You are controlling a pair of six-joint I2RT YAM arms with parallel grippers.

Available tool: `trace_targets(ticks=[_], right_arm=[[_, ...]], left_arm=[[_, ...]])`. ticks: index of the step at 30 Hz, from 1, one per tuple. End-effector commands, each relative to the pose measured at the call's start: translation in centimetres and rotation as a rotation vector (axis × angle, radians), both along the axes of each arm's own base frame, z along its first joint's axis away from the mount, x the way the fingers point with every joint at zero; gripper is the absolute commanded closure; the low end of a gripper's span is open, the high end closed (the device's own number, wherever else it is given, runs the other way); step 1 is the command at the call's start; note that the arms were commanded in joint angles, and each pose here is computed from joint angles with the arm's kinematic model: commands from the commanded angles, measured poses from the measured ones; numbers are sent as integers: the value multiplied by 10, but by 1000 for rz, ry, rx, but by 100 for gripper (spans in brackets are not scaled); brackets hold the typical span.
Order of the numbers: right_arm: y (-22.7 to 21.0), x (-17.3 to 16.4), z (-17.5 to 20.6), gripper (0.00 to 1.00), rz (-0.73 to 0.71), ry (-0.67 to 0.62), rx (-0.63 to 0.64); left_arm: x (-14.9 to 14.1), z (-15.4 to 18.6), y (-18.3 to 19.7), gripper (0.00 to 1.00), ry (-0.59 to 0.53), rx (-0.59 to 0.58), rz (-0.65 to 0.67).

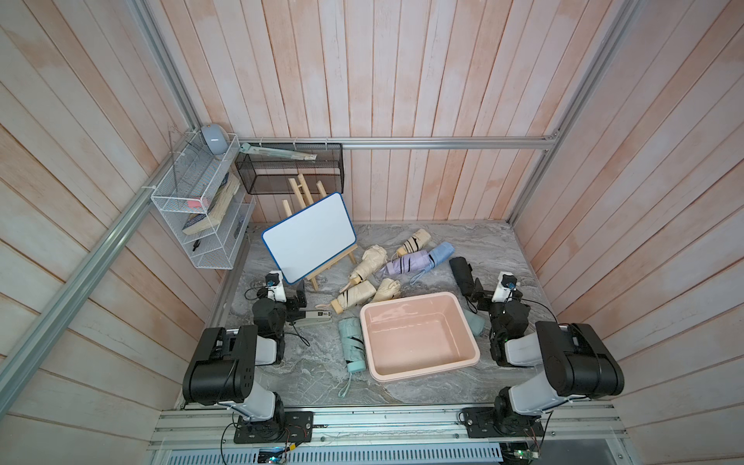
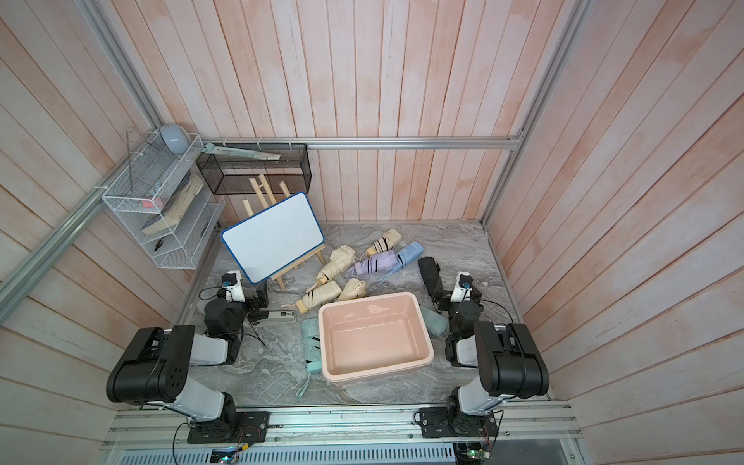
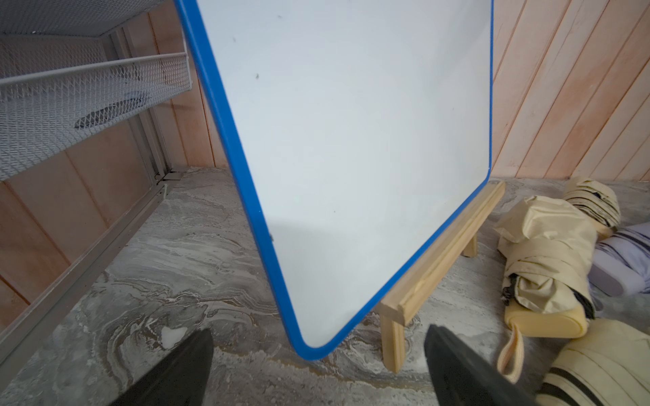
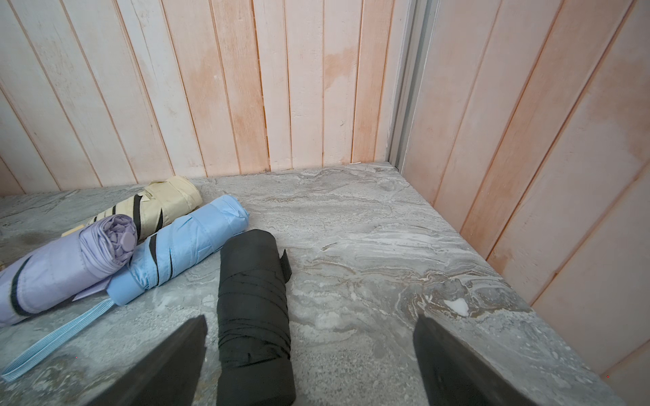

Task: Put the umbrella into the storage box
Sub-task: Pick up the umbrella from the center of the board.

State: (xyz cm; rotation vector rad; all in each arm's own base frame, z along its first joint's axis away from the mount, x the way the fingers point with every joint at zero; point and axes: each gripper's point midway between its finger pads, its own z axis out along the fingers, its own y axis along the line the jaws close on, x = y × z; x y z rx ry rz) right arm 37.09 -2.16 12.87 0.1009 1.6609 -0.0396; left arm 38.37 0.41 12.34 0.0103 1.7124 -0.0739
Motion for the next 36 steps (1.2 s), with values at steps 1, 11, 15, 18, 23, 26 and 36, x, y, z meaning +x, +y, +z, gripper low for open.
trace_targets(ticks=[1,11,15,18,23,26,36], right_arm=[[-5,-9,14,2,-39,-59,-4],[-20,-36,53,2,-145,-95,121],[-32,-40,50,2,-226,18,286],[-26,-42,52,2,-201,83,329],[-11,-47,56,6,-154,240,418],[3,-55,64,11,-103,304,471],[78,-78,87,15,132,433,542]], left_arm=[[-8,17,7,0,-76,-1,49],[-22,57,12,1,-102,-29,86],[-24,68,14,0,-69,-125,103],[-23,71,9,0,17,-197,90],[-25,61,-1,0,252,-392,105],[-36,52,-11,0,360,-486,99],[-87,44,-61,1,495,-637,15]])
